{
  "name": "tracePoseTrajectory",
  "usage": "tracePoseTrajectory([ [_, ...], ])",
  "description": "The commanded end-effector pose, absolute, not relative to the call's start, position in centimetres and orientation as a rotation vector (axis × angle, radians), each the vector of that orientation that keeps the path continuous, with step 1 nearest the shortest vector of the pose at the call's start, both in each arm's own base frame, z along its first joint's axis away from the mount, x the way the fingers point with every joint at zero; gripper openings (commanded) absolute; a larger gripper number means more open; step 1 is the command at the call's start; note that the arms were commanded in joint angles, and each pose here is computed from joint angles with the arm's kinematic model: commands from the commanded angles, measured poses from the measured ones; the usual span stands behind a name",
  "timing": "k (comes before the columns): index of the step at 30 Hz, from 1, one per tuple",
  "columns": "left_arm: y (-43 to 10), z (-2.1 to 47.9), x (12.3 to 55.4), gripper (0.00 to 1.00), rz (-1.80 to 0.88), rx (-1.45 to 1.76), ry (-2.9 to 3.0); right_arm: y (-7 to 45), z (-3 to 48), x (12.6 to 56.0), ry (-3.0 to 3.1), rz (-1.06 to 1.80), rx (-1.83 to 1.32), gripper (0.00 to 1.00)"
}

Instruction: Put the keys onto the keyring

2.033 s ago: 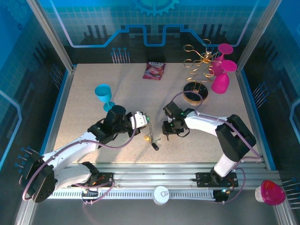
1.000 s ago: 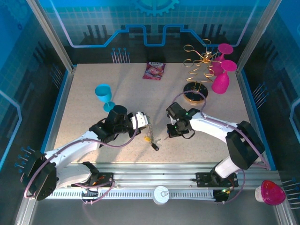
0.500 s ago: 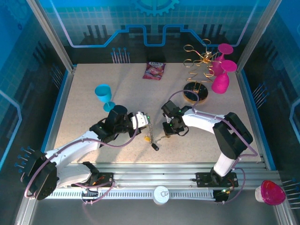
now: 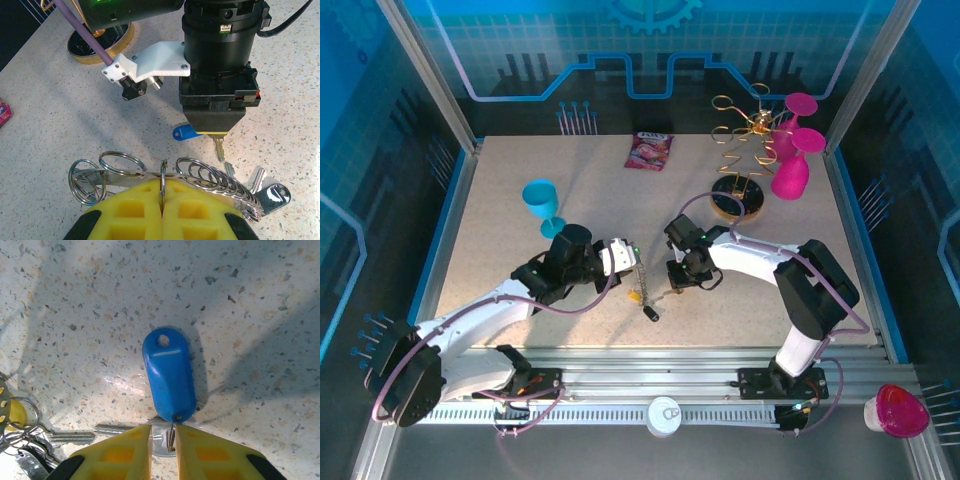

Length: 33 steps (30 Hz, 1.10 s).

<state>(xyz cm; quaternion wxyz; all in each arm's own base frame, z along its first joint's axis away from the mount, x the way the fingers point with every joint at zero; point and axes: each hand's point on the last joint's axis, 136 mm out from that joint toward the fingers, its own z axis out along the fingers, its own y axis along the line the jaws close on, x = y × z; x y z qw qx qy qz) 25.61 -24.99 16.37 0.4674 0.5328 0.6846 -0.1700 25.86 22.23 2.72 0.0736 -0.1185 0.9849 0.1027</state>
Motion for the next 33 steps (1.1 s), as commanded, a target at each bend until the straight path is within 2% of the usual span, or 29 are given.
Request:
tracePoseTrajectory([
  [1,-25.7,17.4,25.5,0.0,-0.431,1.331,1.618,21.8,2.6,25.8,2.986,0.274,-0.36,0.2],
  [13,-25.6,17.4,25.4,0.0,-0.429,1.337,1.613,21.8,2.1,25.7,2.998,0.264,-0.363,0.14],
  [17,-25.6,17.4,25.4,0.0,-0.427,1.339,1.612,21.7,2.9,25.9,2.971,0.26,-0.372,0.01],
  [19,-25.6,17.4,25.4,0.0,-0.422,1.338,1.611,21.9,4.6,26.1,2.905,0.284,-0.41,0.0],
  [26,-25.9,17.8,25.8,0.0,-0.418,1.332,1.58,24.4,12.9,25.3,2.365,0.523,-0.884,0.0],
  [33,-26.2,18.0,25.2,0.0,-0.433,1.371,1.532,26.5,16.2,20.7,1.985,0.717,-1.331,0.0],
])
